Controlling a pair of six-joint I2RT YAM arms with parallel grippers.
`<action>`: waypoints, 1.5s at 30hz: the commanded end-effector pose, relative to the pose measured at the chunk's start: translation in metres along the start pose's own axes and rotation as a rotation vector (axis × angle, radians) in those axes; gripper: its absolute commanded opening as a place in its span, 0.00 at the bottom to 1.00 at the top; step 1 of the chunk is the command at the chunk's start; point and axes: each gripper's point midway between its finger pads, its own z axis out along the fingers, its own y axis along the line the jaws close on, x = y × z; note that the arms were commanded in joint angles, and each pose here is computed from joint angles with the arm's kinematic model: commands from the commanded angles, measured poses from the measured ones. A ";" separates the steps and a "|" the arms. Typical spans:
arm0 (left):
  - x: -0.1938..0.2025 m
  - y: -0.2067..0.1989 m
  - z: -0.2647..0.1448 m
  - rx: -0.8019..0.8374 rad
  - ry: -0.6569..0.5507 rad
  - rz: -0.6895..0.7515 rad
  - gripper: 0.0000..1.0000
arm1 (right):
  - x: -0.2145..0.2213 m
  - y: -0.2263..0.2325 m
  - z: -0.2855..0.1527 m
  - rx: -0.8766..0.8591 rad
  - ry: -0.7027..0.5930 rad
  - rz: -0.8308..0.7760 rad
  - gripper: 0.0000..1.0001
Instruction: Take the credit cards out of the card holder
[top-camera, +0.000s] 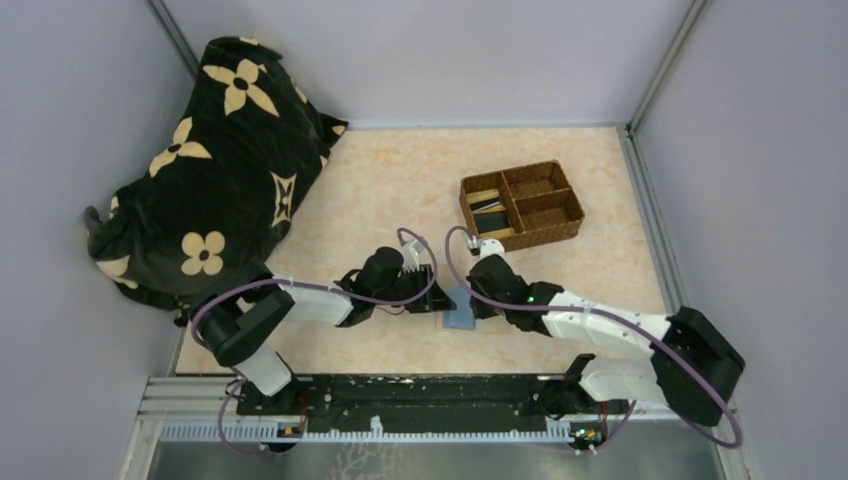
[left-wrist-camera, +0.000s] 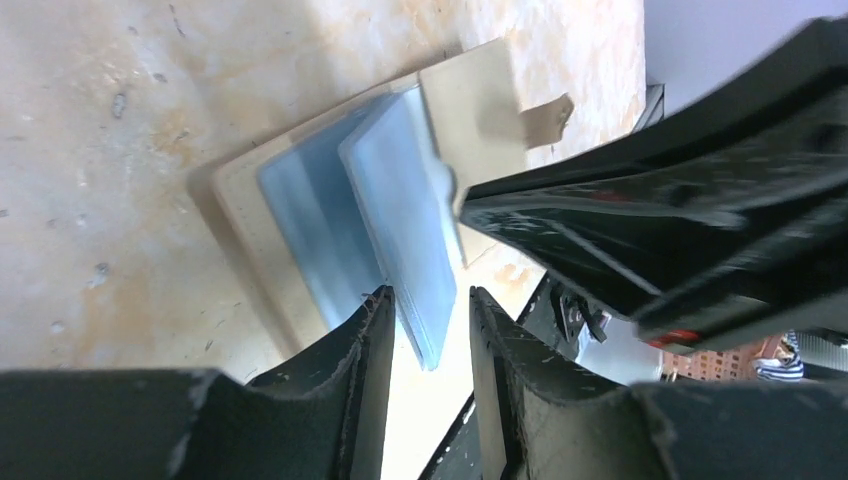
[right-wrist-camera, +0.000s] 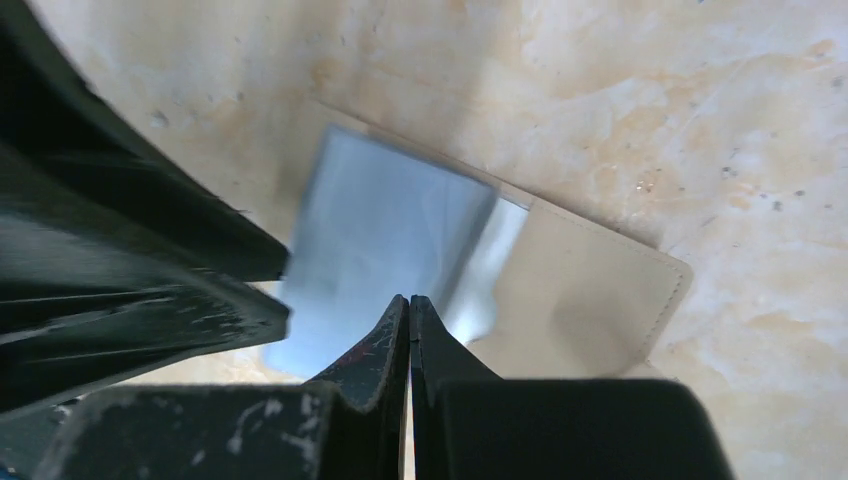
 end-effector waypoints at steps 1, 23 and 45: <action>0.000 -0.017 0.014 0.074 0.025 0.021 0.39 | -0.021 -0.005 -0.021 0.019 -0.087 0.059 0.00; -0.015 -0.057 0.049 0.129 0.071 0.097 0.39 | -0.023 -0.053 -0.070 0.176 -0.176 0.131 0.00; -0.013 -0.030 0.032 -0.026 -0.011 0.154 0.51 | -0.033 -0.039 -0.045 0.076 -0.196 0.153 0.00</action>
